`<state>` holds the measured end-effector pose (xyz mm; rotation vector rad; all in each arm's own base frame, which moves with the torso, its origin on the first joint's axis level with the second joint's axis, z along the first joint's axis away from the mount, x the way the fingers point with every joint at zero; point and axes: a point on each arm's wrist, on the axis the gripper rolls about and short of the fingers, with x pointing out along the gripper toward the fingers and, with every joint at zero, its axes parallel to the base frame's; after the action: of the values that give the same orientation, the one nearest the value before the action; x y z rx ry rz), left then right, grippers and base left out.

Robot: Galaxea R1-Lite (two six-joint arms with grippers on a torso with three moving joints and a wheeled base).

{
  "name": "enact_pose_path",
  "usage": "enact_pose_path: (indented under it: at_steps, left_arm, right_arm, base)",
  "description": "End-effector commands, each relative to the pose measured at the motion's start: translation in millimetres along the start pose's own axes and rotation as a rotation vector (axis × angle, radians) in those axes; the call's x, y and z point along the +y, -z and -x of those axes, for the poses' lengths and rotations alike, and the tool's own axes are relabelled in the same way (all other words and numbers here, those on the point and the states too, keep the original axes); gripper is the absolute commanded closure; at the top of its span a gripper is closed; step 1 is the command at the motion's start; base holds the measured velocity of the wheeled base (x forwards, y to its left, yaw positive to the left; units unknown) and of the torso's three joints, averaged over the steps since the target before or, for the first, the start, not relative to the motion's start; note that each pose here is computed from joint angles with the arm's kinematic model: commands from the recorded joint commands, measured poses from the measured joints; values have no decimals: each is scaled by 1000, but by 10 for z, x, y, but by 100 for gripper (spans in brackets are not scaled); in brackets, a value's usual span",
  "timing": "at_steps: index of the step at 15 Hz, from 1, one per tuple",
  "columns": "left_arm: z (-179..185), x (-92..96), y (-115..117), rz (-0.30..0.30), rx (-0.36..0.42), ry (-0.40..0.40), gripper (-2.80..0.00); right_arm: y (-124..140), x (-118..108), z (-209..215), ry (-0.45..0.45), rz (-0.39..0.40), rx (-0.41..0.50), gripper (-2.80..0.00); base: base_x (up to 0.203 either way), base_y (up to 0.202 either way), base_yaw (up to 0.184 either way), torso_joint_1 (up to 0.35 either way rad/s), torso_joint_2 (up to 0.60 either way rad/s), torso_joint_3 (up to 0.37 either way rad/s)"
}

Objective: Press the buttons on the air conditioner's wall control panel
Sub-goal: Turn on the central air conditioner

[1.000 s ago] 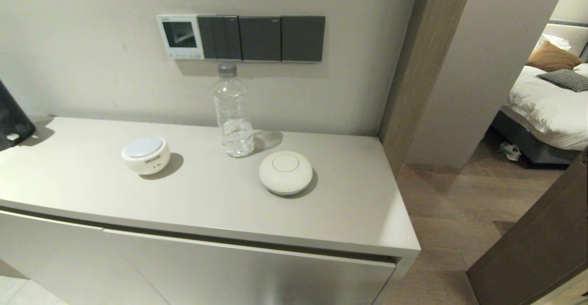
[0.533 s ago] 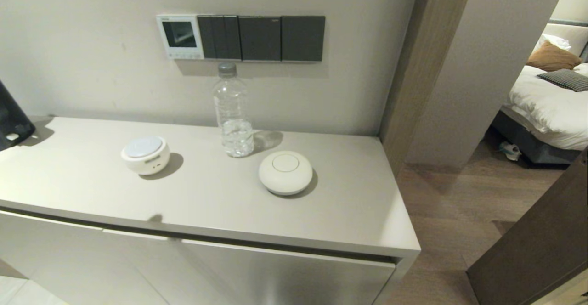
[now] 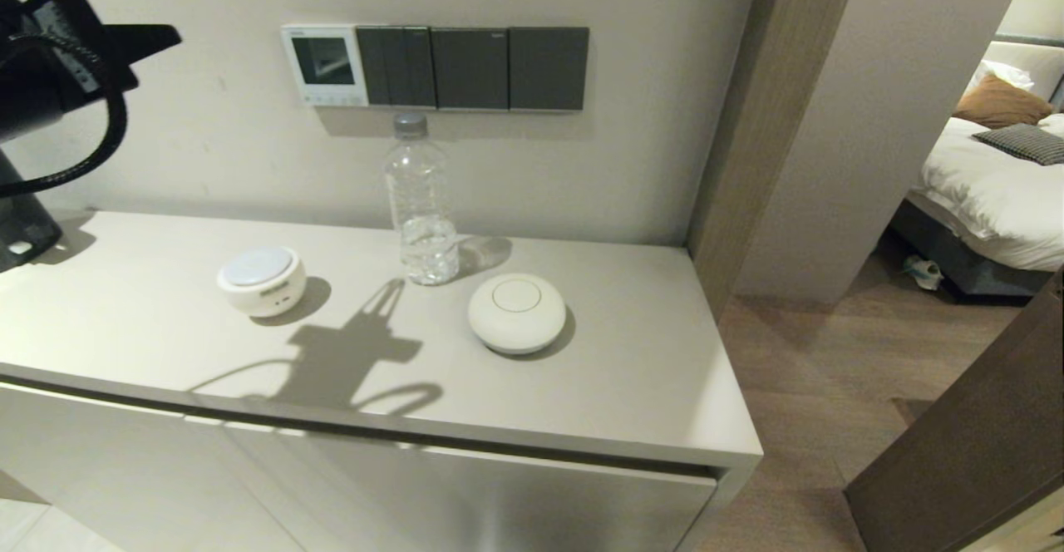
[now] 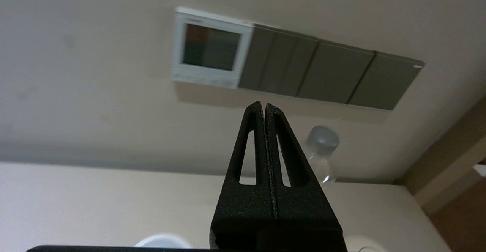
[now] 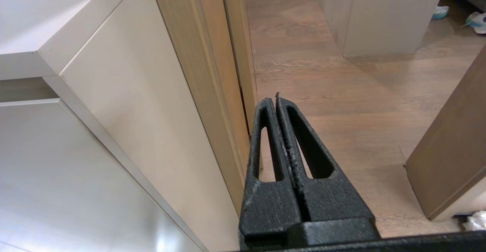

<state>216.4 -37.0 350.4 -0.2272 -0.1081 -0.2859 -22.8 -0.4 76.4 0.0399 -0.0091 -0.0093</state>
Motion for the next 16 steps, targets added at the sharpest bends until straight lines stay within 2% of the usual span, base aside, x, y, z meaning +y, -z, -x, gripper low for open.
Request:
enact_pose_path:
  at_steps: [1, 5, 7, 8, 16]
  left_arm:
    - [-425, -28, 146, 21, 55, 30, 0]
    - [-1004, 45, 469, 47, 121, 29, 0]
    - [-1269, 79, 577, 42, 58, 46, 0]
    - [-1335, 73, 572, 40, 31, 55, 0]
    - [-1625, 128, 828, 42, 67, 41, 0]
  right_arm:
    - [8, 0, -2, 0, 0, 3, 0]
    - [8, 0, -2, 0, 0, 3, 0]
    - [8, 0, -2, 0, 0, 3, 0]
    - [8, 0, -2, 0, 0, 3, 0]
    - [8, 0, -2, 0, 0, 3, 0]
  base:
    - [0, 0, 0, 0, 0, 0]
    - [0, 0, 0, 0, 0, 0]
    - [0, 0, 0, 0, 0, 0]
    - [0, 0, 0, 0, 0, 0]
    - [0, 0, 0, 0, 0, 0]
